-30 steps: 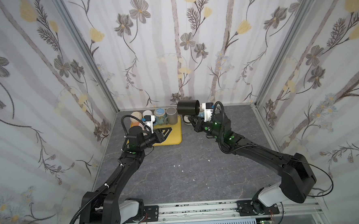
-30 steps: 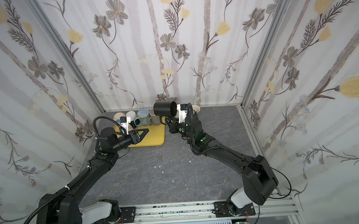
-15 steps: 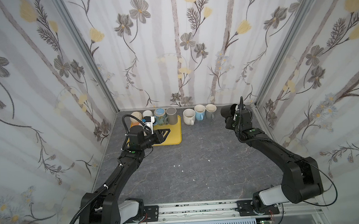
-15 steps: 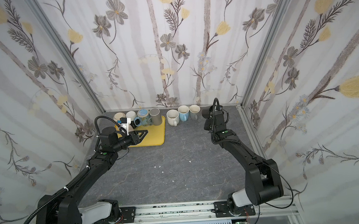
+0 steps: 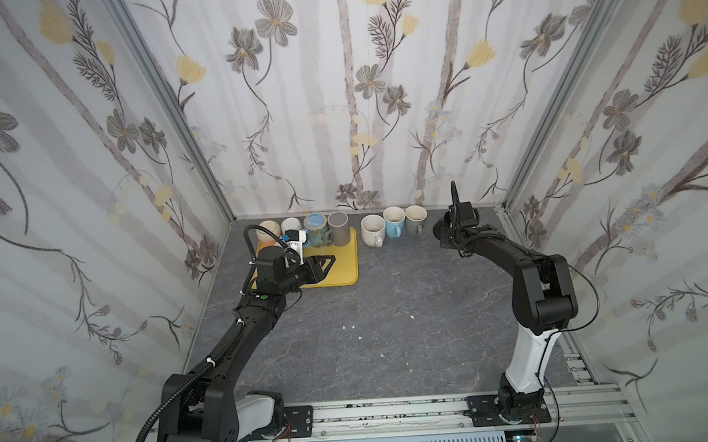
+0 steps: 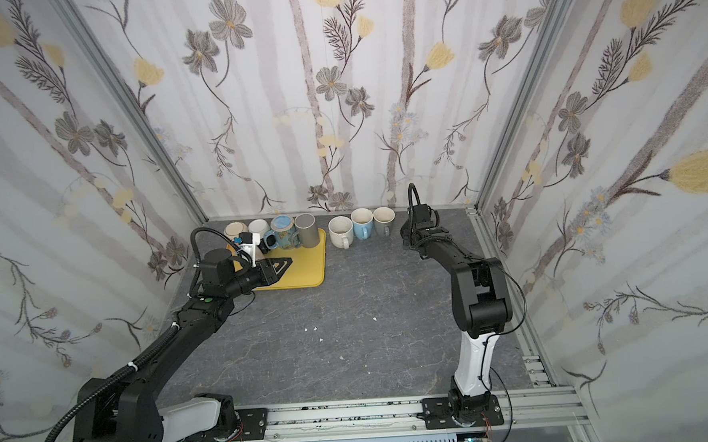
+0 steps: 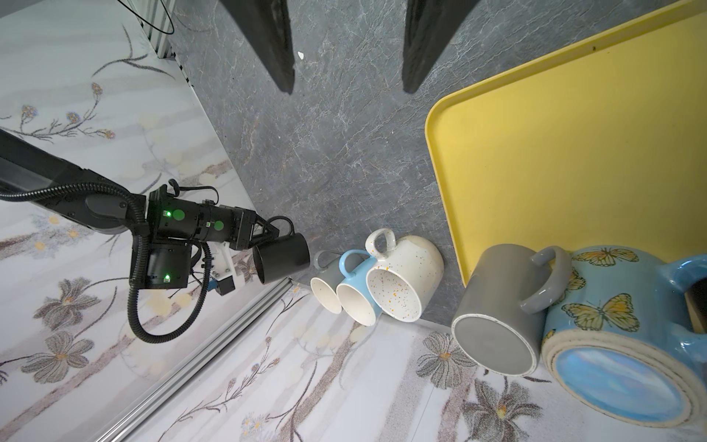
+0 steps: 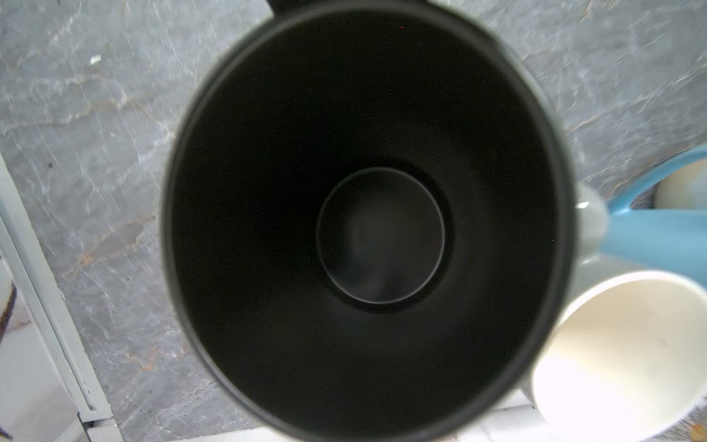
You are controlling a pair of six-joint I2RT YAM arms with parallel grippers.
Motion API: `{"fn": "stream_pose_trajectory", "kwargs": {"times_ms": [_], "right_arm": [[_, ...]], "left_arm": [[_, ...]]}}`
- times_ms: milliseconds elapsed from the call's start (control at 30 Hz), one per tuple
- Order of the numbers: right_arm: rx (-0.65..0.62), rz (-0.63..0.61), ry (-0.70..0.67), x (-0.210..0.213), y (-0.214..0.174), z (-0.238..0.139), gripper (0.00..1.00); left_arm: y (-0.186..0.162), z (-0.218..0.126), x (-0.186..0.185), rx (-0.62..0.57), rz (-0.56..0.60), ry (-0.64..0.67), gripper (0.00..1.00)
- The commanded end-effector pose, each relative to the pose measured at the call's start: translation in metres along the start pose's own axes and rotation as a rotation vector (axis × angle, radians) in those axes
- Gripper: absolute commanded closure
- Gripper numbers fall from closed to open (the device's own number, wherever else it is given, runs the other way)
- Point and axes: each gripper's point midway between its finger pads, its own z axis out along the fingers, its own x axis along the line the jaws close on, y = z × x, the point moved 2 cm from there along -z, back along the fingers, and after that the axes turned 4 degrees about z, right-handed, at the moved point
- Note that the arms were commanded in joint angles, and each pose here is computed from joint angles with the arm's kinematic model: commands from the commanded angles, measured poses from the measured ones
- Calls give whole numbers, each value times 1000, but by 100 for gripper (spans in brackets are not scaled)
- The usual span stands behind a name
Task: Turn the mug right side up
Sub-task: 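Set the black mug upright beside the grey mug with the right gripper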
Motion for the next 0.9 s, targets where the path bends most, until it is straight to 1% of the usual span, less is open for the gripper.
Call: {"fn": "stream_pose_trajectory", "kwargs": {"times_ms": [0,167,467,600,733,867], "right_arm": [[-29,-39,-21,2,18,8,100],[-4,-76,-10,10,23,30,100],[23,-95,1,20,29,55,100],[38,-107,0,21,25,61,91],[48,-120,12,25,22,62,86],[49,-129,5,27,22,57,76]], "left_arm": [[6,1,0,-12,27,2,56],[5,3,2,-7,29,9,56],[7,2,3,-9,36,14,55],[4,2,6,-3,36,25,55],[4,1,8,-3,33,32,55],[4,1,10,-2,27,41,55]]}}
